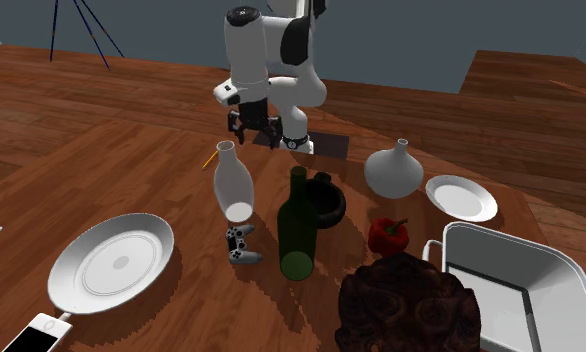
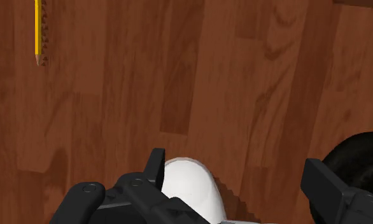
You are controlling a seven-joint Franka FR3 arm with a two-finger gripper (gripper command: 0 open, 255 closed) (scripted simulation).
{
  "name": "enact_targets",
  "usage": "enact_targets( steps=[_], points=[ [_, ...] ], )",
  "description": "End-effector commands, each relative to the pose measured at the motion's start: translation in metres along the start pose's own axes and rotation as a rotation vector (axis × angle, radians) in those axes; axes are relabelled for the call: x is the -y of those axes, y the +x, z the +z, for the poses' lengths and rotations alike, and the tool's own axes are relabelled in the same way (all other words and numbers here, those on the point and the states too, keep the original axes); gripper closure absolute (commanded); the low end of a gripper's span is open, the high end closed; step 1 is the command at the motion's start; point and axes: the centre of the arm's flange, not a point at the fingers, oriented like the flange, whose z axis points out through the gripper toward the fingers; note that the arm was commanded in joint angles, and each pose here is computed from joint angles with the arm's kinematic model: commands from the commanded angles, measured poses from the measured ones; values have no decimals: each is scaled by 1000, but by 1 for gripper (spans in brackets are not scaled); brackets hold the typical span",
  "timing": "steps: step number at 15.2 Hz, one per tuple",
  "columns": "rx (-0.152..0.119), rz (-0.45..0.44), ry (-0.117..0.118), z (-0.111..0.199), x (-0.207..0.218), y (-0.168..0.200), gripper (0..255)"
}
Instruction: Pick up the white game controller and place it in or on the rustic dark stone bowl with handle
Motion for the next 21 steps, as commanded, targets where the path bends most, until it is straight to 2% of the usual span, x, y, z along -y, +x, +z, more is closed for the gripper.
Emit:
enact_targets(
  steps=[1, 18, 21],
  points=[
    [9, -18, 0, 12, -2, 27, 0],
    [89, -162, -2, 104, -1, 242, 0],
    [89, -162, -2, 120, -1, 240, 0]
  ],
)
